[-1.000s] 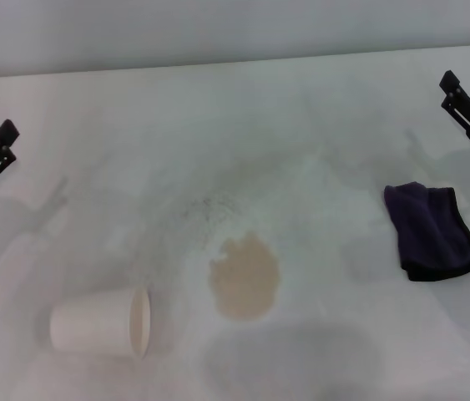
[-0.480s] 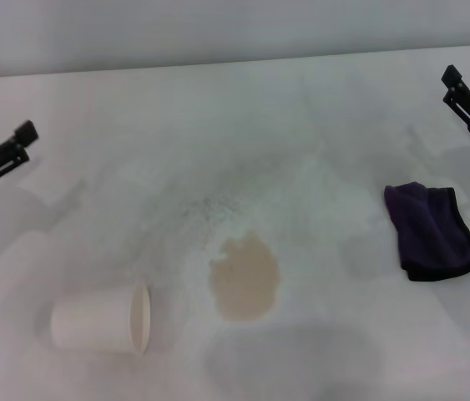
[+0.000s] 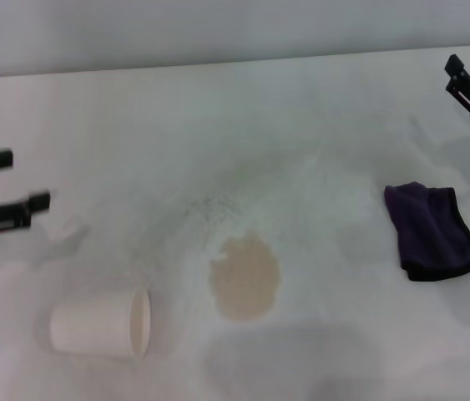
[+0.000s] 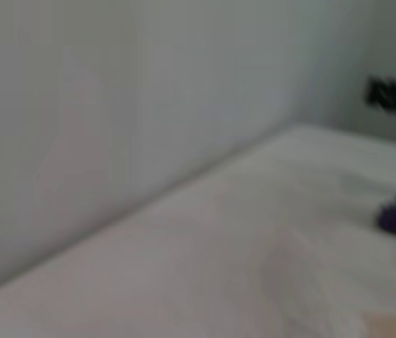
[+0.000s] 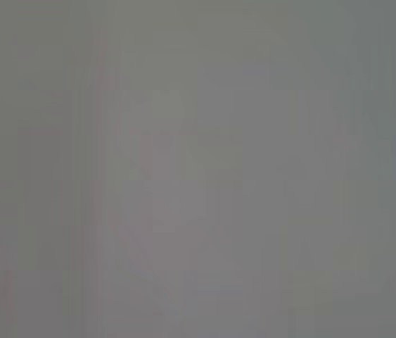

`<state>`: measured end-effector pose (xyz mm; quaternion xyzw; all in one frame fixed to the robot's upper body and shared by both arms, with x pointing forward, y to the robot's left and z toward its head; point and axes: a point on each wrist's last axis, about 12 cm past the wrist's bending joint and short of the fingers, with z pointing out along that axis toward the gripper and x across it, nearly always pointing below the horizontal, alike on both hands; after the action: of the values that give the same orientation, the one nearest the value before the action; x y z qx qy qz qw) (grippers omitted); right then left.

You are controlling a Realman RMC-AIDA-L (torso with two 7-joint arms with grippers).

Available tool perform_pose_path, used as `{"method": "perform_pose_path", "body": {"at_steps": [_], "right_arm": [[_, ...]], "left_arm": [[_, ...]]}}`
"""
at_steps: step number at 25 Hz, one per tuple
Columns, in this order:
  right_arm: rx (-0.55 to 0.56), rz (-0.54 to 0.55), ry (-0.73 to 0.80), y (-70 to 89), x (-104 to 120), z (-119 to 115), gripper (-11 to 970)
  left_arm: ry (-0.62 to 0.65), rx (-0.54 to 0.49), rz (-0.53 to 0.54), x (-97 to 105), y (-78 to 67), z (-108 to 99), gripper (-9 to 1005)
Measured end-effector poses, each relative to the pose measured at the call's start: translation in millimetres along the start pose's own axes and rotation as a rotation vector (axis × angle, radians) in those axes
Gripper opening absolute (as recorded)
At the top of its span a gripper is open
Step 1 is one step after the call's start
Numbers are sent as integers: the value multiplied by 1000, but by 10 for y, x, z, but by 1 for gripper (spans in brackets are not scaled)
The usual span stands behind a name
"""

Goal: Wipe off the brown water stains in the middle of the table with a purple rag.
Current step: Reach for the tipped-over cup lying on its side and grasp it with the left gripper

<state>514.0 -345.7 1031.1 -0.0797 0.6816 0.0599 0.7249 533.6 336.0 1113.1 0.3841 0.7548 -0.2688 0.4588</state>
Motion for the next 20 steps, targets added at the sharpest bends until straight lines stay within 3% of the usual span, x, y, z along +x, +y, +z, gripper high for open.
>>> {"method": "perform_pose_path", "body": {"at_steps": [5, 12, 20], "right_arm": [[55, 5, 0, -69, -11, 30, 875], [86, -6, 0, -100, -35, 112, 875], [118, 21, -14, -96, -61, 195, 875]], "left_arm": [[152, 98, 85, -131, 23, 15, 892], [291, 154, 219, -346, 74, 107, 892], [412, 275, 365, -472, -57, 399, 891]]}}
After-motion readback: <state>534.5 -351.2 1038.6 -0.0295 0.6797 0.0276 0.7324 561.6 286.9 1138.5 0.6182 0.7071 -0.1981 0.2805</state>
